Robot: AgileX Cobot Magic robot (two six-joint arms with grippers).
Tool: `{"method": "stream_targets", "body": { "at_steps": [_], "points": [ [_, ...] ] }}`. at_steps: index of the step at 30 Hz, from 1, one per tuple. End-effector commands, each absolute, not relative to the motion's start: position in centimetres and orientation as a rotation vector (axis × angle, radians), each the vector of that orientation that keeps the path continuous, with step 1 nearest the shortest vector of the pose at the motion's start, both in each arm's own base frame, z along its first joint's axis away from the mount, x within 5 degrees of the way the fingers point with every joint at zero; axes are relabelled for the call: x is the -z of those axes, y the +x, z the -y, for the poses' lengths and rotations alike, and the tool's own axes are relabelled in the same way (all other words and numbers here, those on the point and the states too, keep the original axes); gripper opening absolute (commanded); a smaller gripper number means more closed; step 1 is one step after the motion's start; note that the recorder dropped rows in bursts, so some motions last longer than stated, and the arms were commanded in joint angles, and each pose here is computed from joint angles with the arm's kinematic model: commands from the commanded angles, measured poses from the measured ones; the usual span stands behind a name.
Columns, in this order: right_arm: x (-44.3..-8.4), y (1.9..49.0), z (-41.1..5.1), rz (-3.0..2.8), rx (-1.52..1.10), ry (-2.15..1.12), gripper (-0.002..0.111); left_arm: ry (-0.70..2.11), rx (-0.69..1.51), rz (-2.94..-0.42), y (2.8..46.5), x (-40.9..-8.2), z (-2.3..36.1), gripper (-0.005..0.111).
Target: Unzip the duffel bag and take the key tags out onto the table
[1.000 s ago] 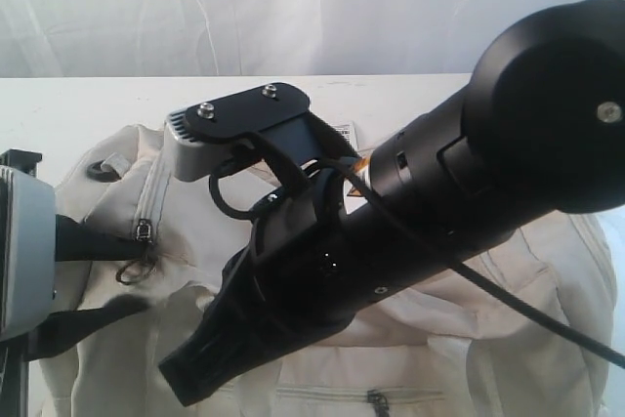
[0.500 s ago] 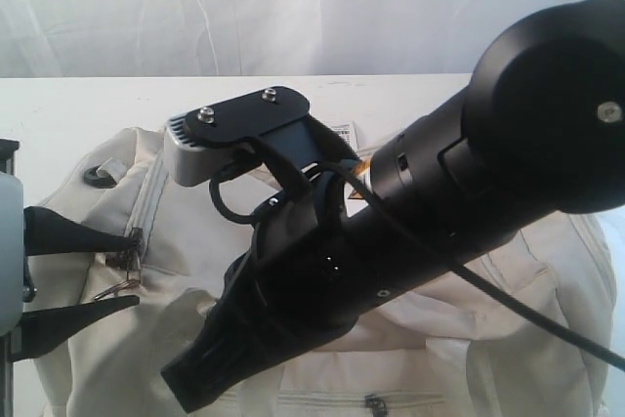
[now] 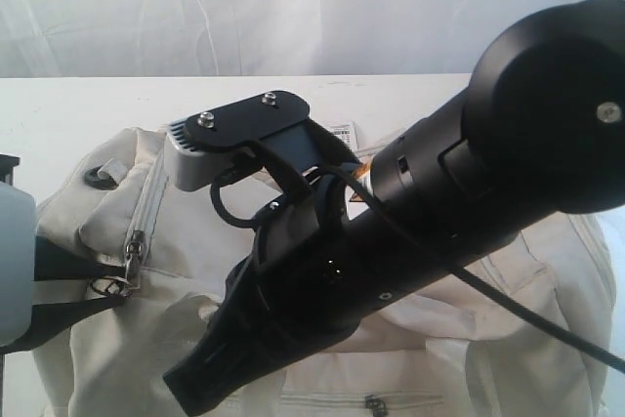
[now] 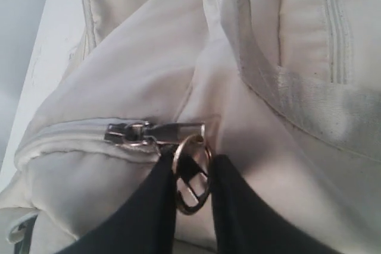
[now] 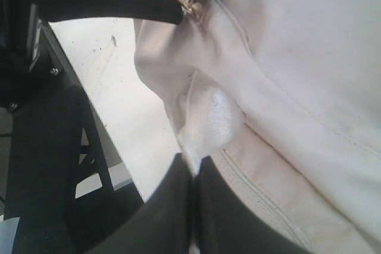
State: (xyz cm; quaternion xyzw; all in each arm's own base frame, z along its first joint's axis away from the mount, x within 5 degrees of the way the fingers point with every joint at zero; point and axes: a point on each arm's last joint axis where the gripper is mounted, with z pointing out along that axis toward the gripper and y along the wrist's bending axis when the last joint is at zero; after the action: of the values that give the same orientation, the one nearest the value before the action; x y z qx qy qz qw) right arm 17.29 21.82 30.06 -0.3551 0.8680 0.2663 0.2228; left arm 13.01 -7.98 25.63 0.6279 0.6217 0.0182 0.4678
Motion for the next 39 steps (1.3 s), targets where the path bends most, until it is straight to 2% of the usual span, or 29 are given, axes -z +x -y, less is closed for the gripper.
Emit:
{"method": "stream_targets", "body": {
  "at_steps": [1,3,12,17,22,24,34,39],
  "points": [
    [-30.2,17.1,-21.7,-2.386,-0.733,-1.001,0.0,1.542,0.001,-1.552,12.8,-25.2,8.1,0.01],
    [-30.2,17.1,-21.7,-2.386,-0.733,-1.001,0.0,1.538,-0.003,-1.545,12.7,-25.3,8.1,0.0],
    [-30.2,17.1,-21.7,-2.385,-0.73,-1.002,0.0,1.486,0.008,-1.519,12.1,-26.1,8.0,0.001],
    [-30.2,17.1,-21.7,-2.385,-0.73,-1.002,0.0,1.471,-0.005,-1.517,12.2,-26.2,7.9,0.011],
    [-30.2,17.1,-21.7,-2.387,-0.73,-1.004,0.0,1.405,0.022,-1.512,12.4,-27.2,8.1,0.006],
    [-30.2,17.1,-21.7,-2.387,-0.73,-1.004,0.0,1.387,0.03,-1.503,12.5,-27.7,8.2,0.0],
    [-27.8,16.7,-21.1,-2.448,-0.722,-0.979,0.0,1.288,0.037,-1.488,13.0,-30.2,8.3,0.0],
    [-27.1,16.4,-21.2,-2.455,-0.761,-0.955,0.0,1.22,0.018,-1.536,14.1,-30.0,8.2,0.0]
  ]
}}
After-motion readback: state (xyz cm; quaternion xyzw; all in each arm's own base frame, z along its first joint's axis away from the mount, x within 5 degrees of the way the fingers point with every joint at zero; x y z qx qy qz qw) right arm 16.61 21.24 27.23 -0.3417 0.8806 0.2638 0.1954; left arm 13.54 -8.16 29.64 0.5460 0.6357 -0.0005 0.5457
